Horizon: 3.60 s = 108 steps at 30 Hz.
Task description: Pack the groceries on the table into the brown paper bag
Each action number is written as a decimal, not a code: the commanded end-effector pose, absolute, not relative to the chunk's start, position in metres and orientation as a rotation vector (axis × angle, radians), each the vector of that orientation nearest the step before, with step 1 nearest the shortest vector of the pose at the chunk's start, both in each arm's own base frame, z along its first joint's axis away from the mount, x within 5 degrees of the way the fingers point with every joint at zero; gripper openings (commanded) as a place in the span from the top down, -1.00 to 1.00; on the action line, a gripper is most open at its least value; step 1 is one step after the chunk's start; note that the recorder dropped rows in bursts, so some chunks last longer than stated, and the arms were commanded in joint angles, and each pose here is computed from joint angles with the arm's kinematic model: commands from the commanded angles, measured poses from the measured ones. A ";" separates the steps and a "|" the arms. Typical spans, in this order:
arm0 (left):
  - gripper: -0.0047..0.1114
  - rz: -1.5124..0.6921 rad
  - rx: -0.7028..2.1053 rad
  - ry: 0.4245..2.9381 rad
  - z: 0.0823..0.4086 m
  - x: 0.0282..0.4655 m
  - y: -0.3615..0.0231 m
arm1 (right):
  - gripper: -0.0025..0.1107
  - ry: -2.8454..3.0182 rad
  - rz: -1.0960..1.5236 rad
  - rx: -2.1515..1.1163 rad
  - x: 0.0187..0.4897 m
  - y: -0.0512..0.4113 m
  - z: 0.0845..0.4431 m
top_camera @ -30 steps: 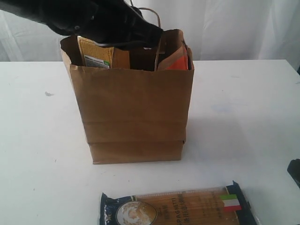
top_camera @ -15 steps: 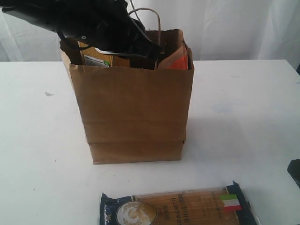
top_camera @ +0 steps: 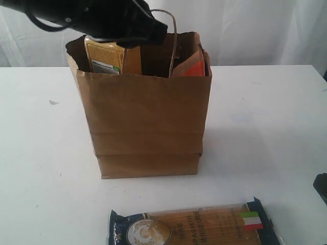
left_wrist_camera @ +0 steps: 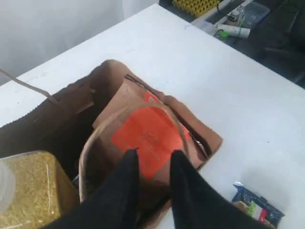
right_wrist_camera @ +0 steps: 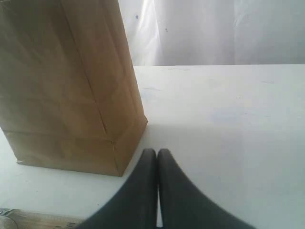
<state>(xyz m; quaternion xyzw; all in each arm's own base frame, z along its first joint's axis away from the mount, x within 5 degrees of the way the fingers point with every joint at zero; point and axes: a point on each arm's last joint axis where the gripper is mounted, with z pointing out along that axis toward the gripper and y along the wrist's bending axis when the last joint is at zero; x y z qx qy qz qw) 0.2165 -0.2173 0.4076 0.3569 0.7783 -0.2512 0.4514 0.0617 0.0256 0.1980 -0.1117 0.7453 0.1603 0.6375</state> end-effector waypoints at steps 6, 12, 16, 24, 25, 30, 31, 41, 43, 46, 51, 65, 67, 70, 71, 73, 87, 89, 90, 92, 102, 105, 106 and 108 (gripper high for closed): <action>0.92 -0.758 0.952 1.938 0.430 0.156 -0.184 | 0.96 1.695 0.366 -0.250 0.061 0.025 0.197; 0.92 -0.785 0.812 1.802 0.414 0.105 -0.130 | 0.96 1.694 0.365 -0.252 0.061 0.025 0.197; 0.92 -0.810 0.707 1.739 0.393 0.086 -0.106 | 0.96 1.694 0.365 -0.252 0.061 0.025 0.197; 0.92 -0.878 0.592 1.776 0.349 0.066 -0.085 | 0.96 1.694 0.365 -0.252 0.061 0.025 0.197; 0.92 -0.866 0.610 1.797 0.345 0.065 -0.084 | 0.96 1.694 0.365 -0.252 0.061 0.025 0.197; 0.92 -0.754 0.682 1.767 0.343 0.064 -0.079 | 0.96 1.695 0.367 -0.250 0.061 0.025 0.197; 0.92 -0.754 0.679 1.763 0.343 0.064 -0.079 | 0.96 1.695 0.367 -0.250 0.061 0.025 0.197; 0.92 -0.740 0.698 1.771 0.342 0.064 -0.079 | 0.96 1.695 0.367 -0.250 0.061 0.025 0.197; 0.92 -0.706 0.739 1.747 0.341 0.064 -0.079 | 0.96 1.695 0.367 -0.250 0.061 0.025 0.197; 0.92 -0.649 0.786 1.705 0.335 0.067 -0.080 | 0.96 1.695 0.367 -0.250 0.061 0.025 0.197; 0.92 -0.624 0.764 1.698 0.312 0.072 -0.082 | 0.96 1.695 0.367 -0.250 0.061 0.025 0.197; 0.92 -0.569 0.559 1.701 0.210 0.049 -0.044 | 0.96 1.695 0.367 -0.250 0.061 0.025 0.197; 0.92 -0.562 0.509 1.733 0.203 0.047 -0.040 | 0.96 1.695 0.367 -0.250 0.061 0.025 0.197; 0.92 -0.548 0.456 1.769 0.194 0.045 -0.037 | 0.96 1.695 0.367 -0.250 0.061 0.025 0.197; 0.92 -0.537 0.436 1.766 0.192 0.045 -0.035 | 0.96 1.695 0.367 -0.250 0.061 0.025 0.197; 0.92 -0.520 0.414 1.769 0.187 0.045 -0.034 | 0.96 1.695 0.367 -0.250 0.061 0.025 0.197; 0.92 -0.339 0.368 1.854 0.171 0.047 -0.025 | 0.96 1.695 0.367 -0.250 0.061 0.025 0.197; 0.92 -0.339 0.368 1.854 0.171 0.047 -0.025 | 0.96 1.696 0.373 -0.243 0.061 0.025 0.197; 0.92 -0.339 0.368 1.854 0.171 0.047 -0.025 | 0.96 1.699 0.383 -0.231 0.061 0.025 0.197; 0.92 -0.339 0.368 1.854 0.171 0.047 -0.025 | 0.96 1.699 0.382 -0.233 0.061 0.025 0.197; 0.92 -0.339 0.368 1.854 0.171 0.047 -0.025 | 0.96 1.322 0.564 -0.121 0.056 0.026 0.256; 0.92 -0.339 0.368 1.854 0.171 0.047 -0.025 | 0.96 1.566 0.450 -0.118 0.055 0.019 0.287; 0.92 -0.339 0.368 1.854 0.171 0.047 -0.025 | 0.96 1.601 0.393 -0.151 0.053 0.017 0.302; 0.92 -0.339 0.368 1.854 0.171 0.047 -0.025 | 0.96 1.692 0.246 -0.341 0.050 0.017 0.327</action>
